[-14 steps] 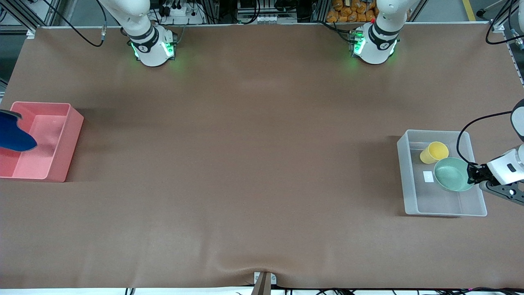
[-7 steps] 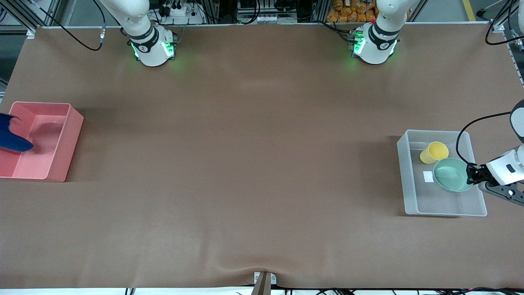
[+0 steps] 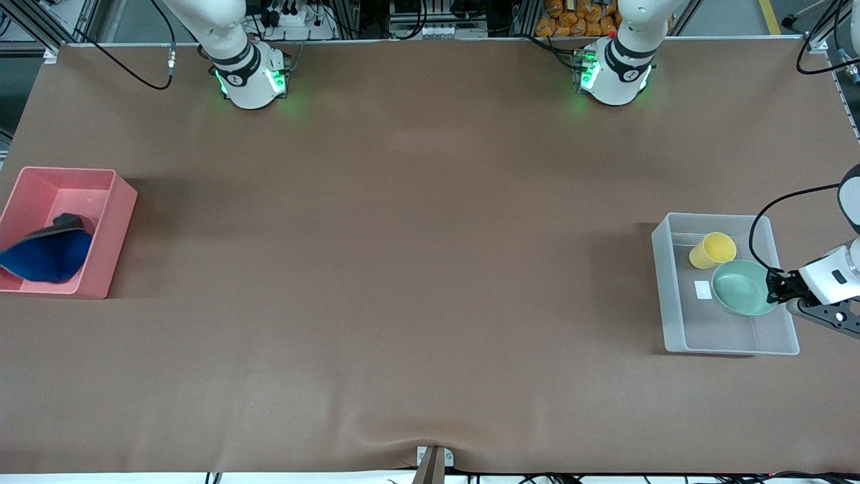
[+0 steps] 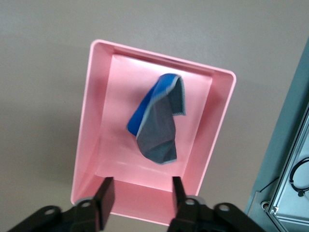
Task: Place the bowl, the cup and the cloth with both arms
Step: 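Lower the blue cloth into the pink bin and open the right gripper, then release the bowl in the clear bin and raise the left gripper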
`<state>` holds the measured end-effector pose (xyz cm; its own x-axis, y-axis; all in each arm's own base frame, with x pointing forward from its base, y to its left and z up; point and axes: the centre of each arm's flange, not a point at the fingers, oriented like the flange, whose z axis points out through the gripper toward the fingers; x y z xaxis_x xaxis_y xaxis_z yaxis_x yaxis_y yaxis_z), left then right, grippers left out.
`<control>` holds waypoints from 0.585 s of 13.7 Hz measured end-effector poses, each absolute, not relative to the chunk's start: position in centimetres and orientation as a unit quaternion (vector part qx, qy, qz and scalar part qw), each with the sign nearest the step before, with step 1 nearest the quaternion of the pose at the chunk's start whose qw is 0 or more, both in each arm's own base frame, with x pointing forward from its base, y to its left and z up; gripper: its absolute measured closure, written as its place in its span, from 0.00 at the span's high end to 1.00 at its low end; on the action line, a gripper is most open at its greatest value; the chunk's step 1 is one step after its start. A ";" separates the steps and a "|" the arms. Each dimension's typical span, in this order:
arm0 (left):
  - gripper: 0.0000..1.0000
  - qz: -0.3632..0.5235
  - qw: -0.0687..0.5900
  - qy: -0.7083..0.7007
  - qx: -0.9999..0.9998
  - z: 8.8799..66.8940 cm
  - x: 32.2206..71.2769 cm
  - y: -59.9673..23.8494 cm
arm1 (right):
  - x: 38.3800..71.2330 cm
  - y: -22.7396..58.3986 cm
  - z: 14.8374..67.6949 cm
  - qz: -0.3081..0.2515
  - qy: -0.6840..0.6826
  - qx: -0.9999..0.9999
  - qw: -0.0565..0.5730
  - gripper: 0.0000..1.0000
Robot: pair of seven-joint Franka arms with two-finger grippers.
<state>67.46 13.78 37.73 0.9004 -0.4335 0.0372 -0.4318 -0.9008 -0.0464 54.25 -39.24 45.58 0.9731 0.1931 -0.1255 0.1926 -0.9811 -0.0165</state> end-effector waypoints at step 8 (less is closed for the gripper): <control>0.03 -0.020 0.008 0.222 -0.975 35.9 67.7 13.8 | 58.6 -29.9 48.8 0.061 -0.089 -0.994 -0.007 1.00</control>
